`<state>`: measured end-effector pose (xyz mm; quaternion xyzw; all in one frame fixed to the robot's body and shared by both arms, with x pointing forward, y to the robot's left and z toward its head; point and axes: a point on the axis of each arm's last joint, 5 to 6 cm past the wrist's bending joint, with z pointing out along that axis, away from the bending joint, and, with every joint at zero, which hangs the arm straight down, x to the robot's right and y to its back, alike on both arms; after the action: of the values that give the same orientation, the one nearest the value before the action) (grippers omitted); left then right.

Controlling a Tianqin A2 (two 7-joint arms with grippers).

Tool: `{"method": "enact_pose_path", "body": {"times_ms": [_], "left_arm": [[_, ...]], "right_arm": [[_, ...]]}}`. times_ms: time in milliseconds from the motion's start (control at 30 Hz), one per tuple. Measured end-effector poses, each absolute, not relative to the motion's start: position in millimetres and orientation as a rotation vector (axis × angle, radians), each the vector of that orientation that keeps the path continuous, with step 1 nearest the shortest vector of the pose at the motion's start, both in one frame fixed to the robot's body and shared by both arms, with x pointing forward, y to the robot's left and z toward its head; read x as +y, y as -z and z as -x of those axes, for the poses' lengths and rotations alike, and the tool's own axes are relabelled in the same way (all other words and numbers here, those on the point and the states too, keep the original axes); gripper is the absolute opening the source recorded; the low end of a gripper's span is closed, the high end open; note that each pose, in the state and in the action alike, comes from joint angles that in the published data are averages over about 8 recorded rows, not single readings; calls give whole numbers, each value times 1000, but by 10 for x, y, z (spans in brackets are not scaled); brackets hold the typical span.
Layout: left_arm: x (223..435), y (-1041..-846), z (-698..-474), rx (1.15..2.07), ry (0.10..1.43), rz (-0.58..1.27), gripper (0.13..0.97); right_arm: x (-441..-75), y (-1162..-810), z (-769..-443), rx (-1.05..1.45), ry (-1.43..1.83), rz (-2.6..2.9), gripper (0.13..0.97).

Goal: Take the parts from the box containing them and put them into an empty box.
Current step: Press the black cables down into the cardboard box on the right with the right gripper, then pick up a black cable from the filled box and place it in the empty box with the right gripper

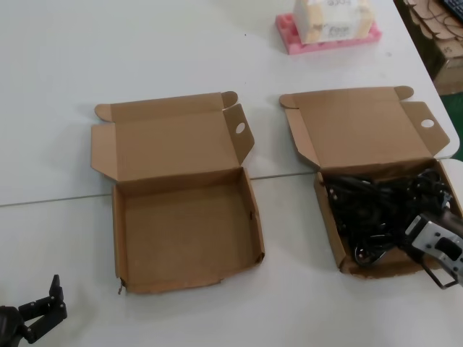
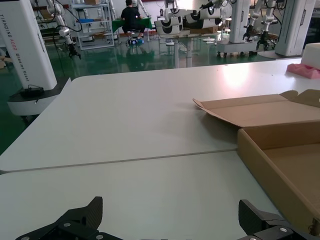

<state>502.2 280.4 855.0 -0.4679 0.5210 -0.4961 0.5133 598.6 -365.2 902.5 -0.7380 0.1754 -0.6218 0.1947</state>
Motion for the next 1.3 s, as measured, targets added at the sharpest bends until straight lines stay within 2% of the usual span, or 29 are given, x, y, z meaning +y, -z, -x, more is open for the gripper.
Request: {"method": "enact_pose_path", "body": {"times_ms": [200, 500, 767, 967, 1100, 1300], "left_arm": [[2804, -8550, -5022, 1253, 1193, 1125, 966], [2804, -8550, -5022, 1253, 1193, 1125, 966], [2804, -8550, -5022, 1253, 1193, 1125, 966], [2804, -8550, -5022, 1253, 1193, 1125, 966], [2804, -8550, -5022, 1253, 1193, 1125, 966], [2804, -8550, -5022, 1253, 1193, 1125, 966]], "right_arm": [[-3646, -9098, -5898, 491, 1751, 2054, 329], [-3650, -9239, -5668, 485, 1785, 2047, 212], [-3602, -9403, -5450, 489, 1826, 2017, 194], [-3426, -9554, -5305, 474, 1836, 1965, 188], [-3180, -9601, -5219, 442, 1803, 1925, 185], [-2618, -9527, -5137, 370, 1676, 1861, 182]]}}
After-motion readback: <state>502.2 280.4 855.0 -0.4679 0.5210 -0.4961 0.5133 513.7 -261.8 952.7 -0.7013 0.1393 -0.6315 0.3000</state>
